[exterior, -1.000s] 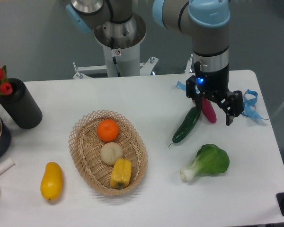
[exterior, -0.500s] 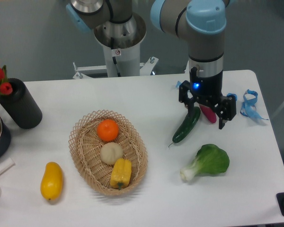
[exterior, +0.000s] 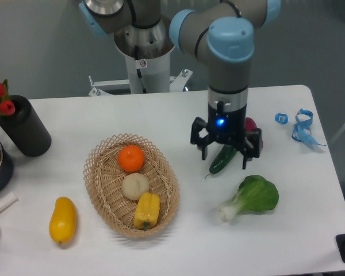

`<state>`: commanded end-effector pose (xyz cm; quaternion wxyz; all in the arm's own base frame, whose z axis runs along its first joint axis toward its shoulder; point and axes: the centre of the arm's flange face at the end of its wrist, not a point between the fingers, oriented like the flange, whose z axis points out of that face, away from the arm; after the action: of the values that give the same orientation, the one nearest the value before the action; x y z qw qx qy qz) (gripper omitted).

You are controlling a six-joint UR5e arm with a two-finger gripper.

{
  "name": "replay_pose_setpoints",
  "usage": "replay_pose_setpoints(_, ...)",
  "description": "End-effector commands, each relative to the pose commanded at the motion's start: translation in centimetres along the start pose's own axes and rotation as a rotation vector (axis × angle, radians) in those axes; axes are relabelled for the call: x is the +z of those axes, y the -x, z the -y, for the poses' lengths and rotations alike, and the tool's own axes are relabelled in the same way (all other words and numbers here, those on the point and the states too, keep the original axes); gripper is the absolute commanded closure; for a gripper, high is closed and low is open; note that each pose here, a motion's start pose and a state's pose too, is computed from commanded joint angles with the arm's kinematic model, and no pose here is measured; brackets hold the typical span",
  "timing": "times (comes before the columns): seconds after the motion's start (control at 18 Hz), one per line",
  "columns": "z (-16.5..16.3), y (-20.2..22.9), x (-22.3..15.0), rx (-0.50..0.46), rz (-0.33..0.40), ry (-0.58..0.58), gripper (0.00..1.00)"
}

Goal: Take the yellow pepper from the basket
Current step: 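Move the open gripper over the basket and lower onto the yellow pepper, then close the gripper around the yellow bell pepper in the basket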

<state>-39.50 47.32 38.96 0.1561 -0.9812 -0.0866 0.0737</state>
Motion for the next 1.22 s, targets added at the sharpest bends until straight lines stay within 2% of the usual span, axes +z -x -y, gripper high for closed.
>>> replay_pose_setpoints(0.11,1.1,-2.5,2.4,-0.020,-0.042,0.020,0.00)
replay_pose_setpoints(0.22,1.8,-3.8,4.1,-0.096,-0.064,0.036,0.00)
replay_pose_setpoints(0.5,3.7,-8.7,8.9,-0.085,-0.176,0.048,0.00)
replay_pose_setpoints(0.72,3.1,-10.2,11.9,-0.072,-0.202,0.077,0.00)
replay_pose_setpoints(1.22,3.2,-11.7,15.8,-0.043,-0.211,0.084,0.00)
